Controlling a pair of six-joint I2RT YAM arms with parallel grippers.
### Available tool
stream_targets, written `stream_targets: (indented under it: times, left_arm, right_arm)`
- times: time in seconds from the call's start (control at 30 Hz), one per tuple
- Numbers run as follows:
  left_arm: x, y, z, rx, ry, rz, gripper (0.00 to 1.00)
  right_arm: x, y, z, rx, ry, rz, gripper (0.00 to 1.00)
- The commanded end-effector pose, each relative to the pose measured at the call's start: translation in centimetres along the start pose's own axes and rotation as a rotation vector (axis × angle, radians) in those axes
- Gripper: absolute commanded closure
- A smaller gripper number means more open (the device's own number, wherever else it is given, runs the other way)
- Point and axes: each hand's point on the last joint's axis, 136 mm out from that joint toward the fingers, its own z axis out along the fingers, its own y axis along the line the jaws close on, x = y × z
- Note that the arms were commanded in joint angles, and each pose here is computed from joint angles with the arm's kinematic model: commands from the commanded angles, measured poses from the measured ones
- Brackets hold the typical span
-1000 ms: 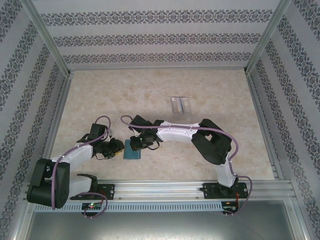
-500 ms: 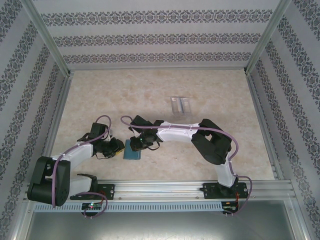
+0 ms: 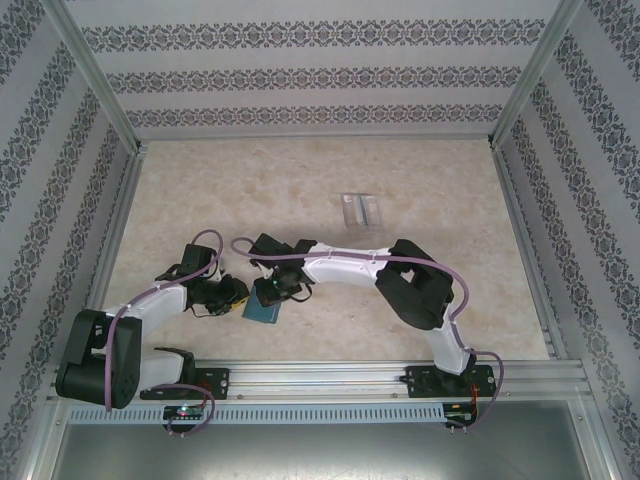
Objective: Put the credit cards into the card holder
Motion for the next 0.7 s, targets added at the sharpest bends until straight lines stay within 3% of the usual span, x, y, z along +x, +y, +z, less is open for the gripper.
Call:
stream_targets:
  times: [0.0, 0.37, 0.57, 0.67]
  left_arm:
    - [-0.2, -0.7, 1.2, 0.018, -0.004, 0.04, 0.75]
    - [0.0, -0.5, 1.4, 0.029, -0.005, 0.032, 0.74]
    - [-0.7, -1.0, 0.5, 0.014, -0.045, 0.055, 0.68]
    - [-1.6, -1.6, -0.8, -0.013, -0.09, 0.087, 0.51]
  right_arm:
    - [1.3, -1.8, 2.3, 0.103, 0.06, 0.001, 0.86]
    - [2.9, -3.9, 5.6, 0.172, 0.174, 0.09, 0.88]
    - [0.0, -1.7, 1.4, 0.079, 0.009, 0.052, 0.83]
    - [-2.4, -0.6, -2.9, 0.046, -0.132, 0.023, 0.77]
